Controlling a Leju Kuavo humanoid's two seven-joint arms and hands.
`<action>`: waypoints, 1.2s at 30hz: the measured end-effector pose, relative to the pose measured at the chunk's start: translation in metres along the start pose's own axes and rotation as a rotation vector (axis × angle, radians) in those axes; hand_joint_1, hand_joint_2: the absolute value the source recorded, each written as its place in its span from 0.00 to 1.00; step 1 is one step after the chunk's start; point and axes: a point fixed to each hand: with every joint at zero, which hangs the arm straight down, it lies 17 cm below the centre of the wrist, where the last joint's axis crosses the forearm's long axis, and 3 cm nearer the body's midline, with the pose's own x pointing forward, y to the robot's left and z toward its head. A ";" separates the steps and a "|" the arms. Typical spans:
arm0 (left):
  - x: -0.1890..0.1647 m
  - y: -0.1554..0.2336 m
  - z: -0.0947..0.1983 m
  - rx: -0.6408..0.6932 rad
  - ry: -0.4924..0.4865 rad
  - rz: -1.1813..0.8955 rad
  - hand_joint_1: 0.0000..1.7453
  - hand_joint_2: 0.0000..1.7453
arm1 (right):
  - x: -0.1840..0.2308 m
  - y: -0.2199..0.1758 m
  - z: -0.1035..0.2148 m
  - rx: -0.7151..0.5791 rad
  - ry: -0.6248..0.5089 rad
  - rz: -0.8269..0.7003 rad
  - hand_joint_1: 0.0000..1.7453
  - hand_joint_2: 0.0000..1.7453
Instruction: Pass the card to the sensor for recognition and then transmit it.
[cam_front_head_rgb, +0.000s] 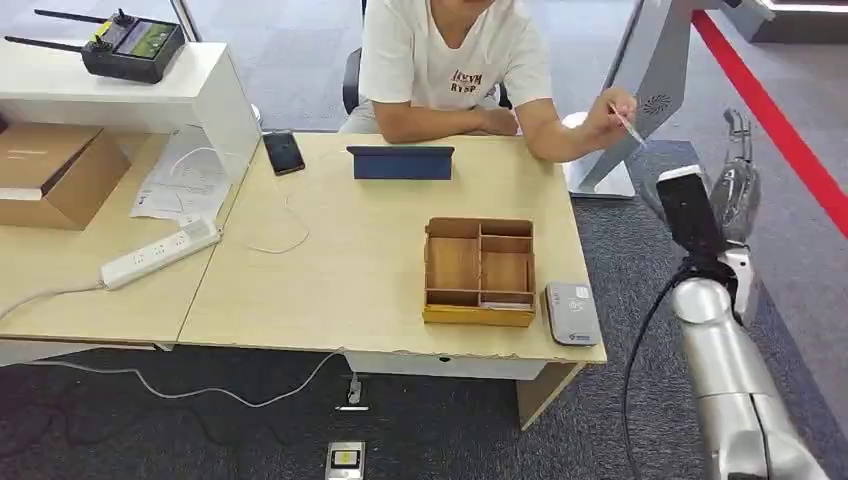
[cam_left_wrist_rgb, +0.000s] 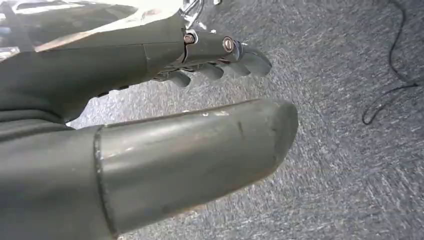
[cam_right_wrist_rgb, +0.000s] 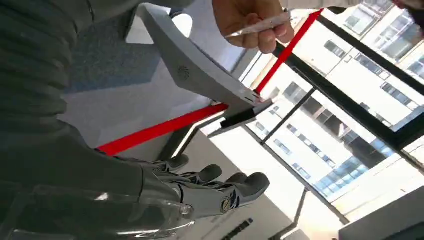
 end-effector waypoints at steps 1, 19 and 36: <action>0.000 0.001 0.000 0.001 -0.001 -0.002 0.00 0.00 | 0.008 0.003 -0.002 0.007 -0.027 0.023 0.00 1.00; -0.001 0.003 0.000 -0.002 -0.016 -0.037 0.00 0.00 | 0.071 0.023 -0.048 0.034 -0.207 0.177 0.00 1.00; -0.004 0.004 0.000 -0.005 -0.031 -0.062 0.00 0.00 | 0.065 0.029 -0.057 0.064 -0.187 0.196 1.00 1.00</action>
